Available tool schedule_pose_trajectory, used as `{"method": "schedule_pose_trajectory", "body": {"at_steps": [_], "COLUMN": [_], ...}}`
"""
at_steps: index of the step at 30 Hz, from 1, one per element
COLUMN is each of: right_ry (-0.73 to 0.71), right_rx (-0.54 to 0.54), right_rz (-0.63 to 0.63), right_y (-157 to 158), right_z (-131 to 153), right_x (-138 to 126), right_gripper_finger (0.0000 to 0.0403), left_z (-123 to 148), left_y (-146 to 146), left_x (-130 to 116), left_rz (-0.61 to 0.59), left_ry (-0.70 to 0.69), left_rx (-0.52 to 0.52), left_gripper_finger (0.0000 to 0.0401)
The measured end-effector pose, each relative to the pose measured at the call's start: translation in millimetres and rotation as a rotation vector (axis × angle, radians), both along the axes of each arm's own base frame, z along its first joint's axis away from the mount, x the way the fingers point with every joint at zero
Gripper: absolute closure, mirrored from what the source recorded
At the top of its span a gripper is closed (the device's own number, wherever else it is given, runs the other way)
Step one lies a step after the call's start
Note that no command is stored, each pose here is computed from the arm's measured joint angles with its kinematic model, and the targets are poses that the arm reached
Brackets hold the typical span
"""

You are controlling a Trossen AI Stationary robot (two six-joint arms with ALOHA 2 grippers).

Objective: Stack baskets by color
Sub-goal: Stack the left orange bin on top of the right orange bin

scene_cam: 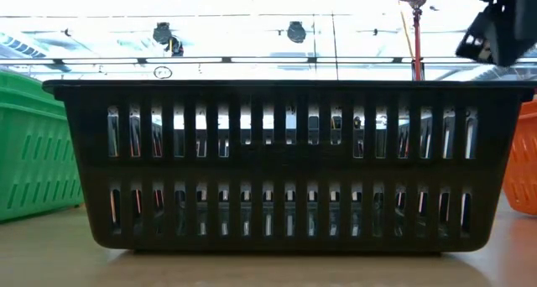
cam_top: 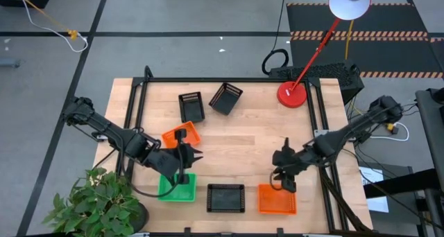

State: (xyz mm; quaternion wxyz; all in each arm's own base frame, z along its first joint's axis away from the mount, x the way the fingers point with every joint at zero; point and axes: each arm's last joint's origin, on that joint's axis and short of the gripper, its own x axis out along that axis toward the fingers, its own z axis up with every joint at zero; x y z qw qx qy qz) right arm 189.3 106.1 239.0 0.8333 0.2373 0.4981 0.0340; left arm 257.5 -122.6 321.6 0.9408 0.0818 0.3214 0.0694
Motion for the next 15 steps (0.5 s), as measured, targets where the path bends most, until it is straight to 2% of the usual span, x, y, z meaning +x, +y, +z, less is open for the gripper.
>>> {"method": "schedule_pose_trajectory", "body": {"at_steps": [6,9,11,15], "right_ry": [-0.145,-0.218,-0.241,-0.245], "right_rx": [-0.123,-0.226,-0.289,-0.325], "right_rz": [-0.051,-0.062,-0.042,-0.004], "right_y": [0.7,-0.4,-1.4,-2.3], "right_z": [15.1,18.9,19.2,19.0], "right_x": [-16.4,-19.7,-20.1,-19.9], "right_gripper_finger": [0.0283,0.0283,0.0283,0.0283], "left_z": [-9.5,-14.9,-18.2,-22.8], "left_y": [9.2,13.6,14.9,16.5], "left_x": [-11.0,-7.6,-9.3,-12.3], "left_rz": [0.155,0.203,0.227,0.258], "left_ry": [0.087,0.11,0.137,0.162], "left_rx": [0.063,0.061,0.059,0.051], "left_gripper_finger": [0.0258,0.0231,0.0221,0.0218]}}
